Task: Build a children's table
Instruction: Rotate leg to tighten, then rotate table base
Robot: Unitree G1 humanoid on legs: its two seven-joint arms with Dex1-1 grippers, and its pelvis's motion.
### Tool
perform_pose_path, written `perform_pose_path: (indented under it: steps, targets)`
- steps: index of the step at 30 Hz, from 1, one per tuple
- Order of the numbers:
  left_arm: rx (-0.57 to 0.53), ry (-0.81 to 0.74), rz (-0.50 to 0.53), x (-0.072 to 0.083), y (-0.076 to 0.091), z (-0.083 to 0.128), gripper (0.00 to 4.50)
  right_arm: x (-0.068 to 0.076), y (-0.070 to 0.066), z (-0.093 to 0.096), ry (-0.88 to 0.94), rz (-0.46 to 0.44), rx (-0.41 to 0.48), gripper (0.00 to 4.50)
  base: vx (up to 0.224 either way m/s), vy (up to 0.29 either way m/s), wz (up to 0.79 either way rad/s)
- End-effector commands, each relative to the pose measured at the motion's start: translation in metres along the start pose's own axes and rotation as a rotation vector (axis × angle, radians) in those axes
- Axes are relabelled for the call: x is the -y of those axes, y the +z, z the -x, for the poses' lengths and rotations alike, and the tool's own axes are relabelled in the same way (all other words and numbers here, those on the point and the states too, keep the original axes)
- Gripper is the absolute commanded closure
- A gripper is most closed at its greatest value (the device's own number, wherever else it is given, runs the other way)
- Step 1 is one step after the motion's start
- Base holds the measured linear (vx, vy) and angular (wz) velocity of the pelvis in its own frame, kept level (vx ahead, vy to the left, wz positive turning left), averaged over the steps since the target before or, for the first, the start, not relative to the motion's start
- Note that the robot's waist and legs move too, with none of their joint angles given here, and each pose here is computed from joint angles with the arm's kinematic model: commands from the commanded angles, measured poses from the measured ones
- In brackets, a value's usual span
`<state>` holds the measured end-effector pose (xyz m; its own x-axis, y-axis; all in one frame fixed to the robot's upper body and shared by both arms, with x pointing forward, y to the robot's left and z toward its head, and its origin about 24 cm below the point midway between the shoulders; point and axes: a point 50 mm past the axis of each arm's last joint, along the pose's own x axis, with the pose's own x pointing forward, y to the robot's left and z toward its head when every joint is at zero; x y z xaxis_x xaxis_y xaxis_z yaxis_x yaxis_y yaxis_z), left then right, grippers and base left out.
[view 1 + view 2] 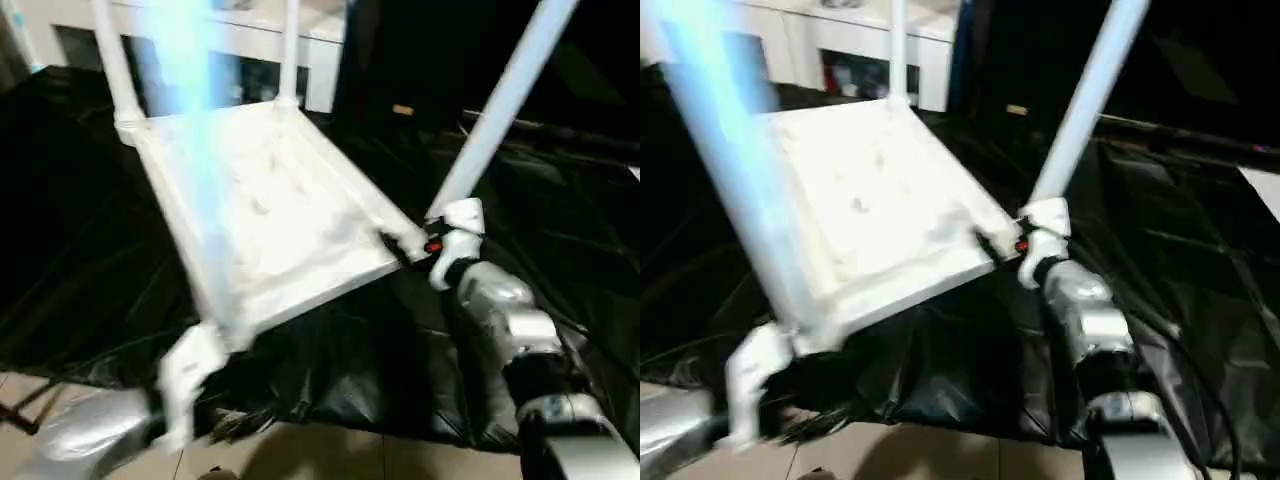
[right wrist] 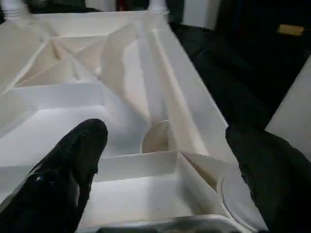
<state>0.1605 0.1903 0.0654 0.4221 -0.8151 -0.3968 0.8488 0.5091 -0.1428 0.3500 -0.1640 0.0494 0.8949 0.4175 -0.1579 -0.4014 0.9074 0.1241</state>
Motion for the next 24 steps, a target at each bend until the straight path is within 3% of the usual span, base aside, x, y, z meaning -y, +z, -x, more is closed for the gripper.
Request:
perform_pose_path:
  steps: [1,2,5,13,19,24]
  targets:
    - [0.002,-0.01,-0.005,0.002,0.004,0.01,0.35,0.014,0.003,0.004,-0.059,-0.001,0.013,0.0,0.0,0.0,0.0]
    - [-0.002,0.028,-0.006,-0.004,0.004,0.023,0.12,0.012,0.003,0.007,-0.011,0.003,0.027,0.0,0.0,0.0,0.0]
    - [0.04,0.095,-0.019,-0.013,0.009,0.029,0.04,0.008,0.002,0.01,0.047,0.011,0.03,0.0,0.0,0.0,0.0]
    - [0.235,0.221,-0.03,-0.044,0.024,0.028,0.04,0.013,-0.021,0.032,0.02,0.082,-0.064,0.0,0.0,0.0,0.0]
    - [0.421,0.192,-0.039,-0.058,0.05,0.01,0.04,0.019,-0.036,0.051,-0.066,0.116,-0.155,0.0,0.0,0.0,0.0]
    - [0.478,0.127,-0.047,-0.061,0.064,-0.008,0.04,0.016,-0.046,0.048,-0.092,0.141,-0.214,0.0,0.0,0.0,0.0]
